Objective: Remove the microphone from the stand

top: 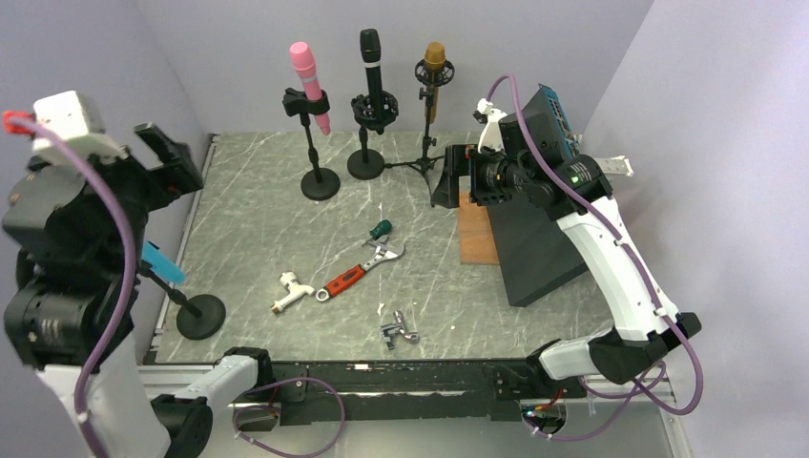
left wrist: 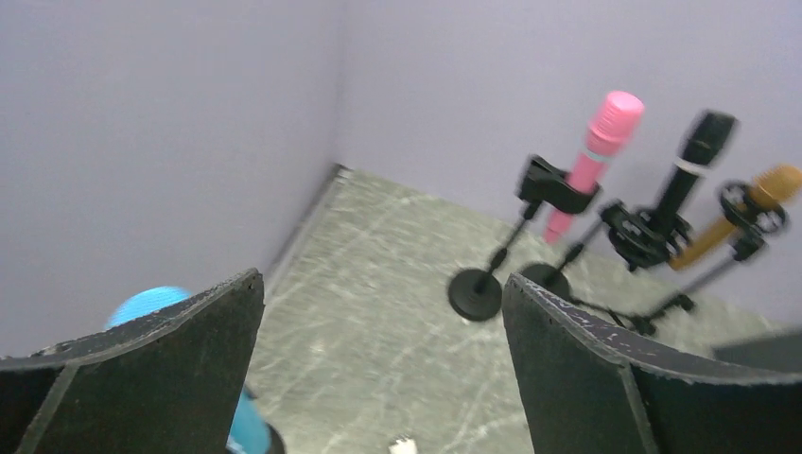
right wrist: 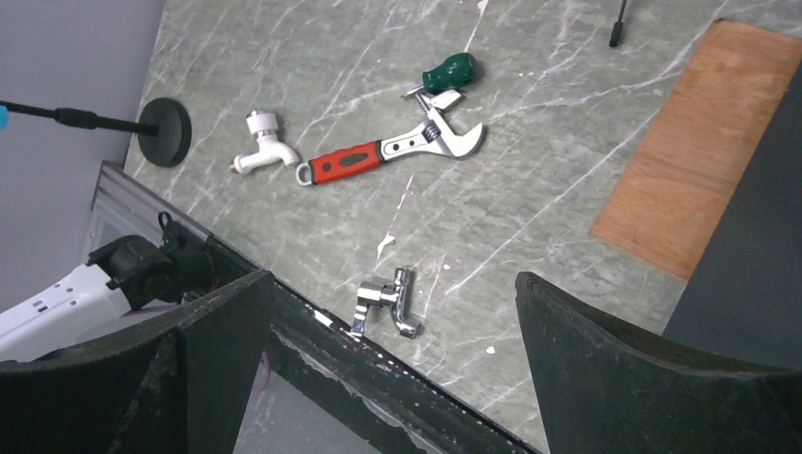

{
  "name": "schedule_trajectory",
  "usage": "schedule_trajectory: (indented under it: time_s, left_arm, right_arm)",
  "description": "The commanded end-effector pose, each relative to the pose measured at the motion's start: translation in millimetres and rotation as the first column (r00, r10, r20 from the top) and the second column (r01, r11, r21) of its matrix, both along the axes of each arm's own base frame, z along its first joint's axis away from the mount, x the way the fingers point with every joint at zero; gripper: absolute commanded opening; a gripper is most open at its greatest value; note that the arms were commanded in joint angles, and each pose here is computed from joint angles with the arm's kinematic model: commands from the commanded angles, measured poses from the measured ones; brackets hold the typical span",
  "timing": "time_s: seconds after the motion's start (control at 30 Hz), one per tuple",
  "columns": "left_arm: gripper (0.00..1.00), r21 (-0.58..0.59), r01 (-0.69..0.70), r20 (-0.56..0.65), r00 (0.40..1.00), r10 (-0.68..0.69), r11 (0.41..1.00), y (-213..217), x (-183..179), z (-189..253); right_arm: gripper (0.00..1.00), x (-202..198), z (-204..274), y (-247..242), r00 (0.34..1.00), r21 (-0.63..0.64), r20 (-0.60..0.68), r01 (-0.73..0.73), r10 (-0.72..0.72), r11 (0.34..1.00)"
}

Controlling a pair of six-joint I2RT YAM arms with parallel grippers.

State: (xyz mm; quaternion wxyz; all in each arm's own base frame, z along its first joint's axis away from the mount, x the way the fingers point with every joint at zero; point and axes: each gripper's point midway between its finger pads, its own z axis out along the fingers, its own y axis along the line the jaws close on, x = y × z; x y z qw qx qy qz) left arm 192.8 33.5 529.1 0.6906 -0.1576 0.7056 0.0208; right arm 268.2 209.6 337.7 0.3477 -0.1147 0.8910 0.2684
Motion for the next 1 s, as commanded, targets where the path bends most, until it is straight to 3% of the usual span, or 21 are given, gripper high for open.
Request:
schedule_trajectory:
  time_s: [0.0, 0.1, 0.23, 0.4, 0.63, 0.87, 0.97]
  left_arm:
    - [0.99, 0.041, -0.292, 0.031, 0.956, 0.291, 0.955, 53, -46, 7]
    - [0.99, 0.055, -0.470, 0.001, 0.882, 0.471, 0.881, 81, -72, -3]
    - [0.99, 0.119, -0.588, -0.047, 0.802, 0.596, 0.800, 99, -83, -17]
    - [0.99, 0.152, -0.630, -0.127, 0.752, 0.647, 0.762, 103, -65, -53]
    - [0.99, 0.155, -0.745, -0.247, 0.607, 0.755, 0.649, 115, -56, -98]
    - [0.98, 0.126, -0.759, -0.194, 0.612, 0.767, 0.638, 124, -40, -115]
    - [0.89, 0.113, -0.773, -0.202, 0.598, 0.776, 0.625, 127, -37, -123]
  right_arm:
    - [1.00, 4, 11, 12, 0.997, 0.041, 0.045, -0.060, 0.059, 0.997]
    - [1.00, 5, 10, 13, 0.997, 0.040, 0.037, -0.064, 0.062, 0.997]
    - [1.00, 6, 12, 15, 0.997, 0.043, 0.037, -0.069, 0.068, 0.997]
    - [1.00, 6, 12, 16, 0.997, 0.044, 0.030, -0.078, 0.077, 0.996]
    - [1.00, 3, 13, 15, 0.996, 0.037, 0.024, -0.084, 0.083, 0.996]
    - [1.00, 5, 13, 18, 0.996, 0.043, 0.016, -0.089, 0.088, 0.995]
    - [1.00, 5, 13, 19, 0.996, 0.045, 0.013, -0.092, 0.092, 0.995]
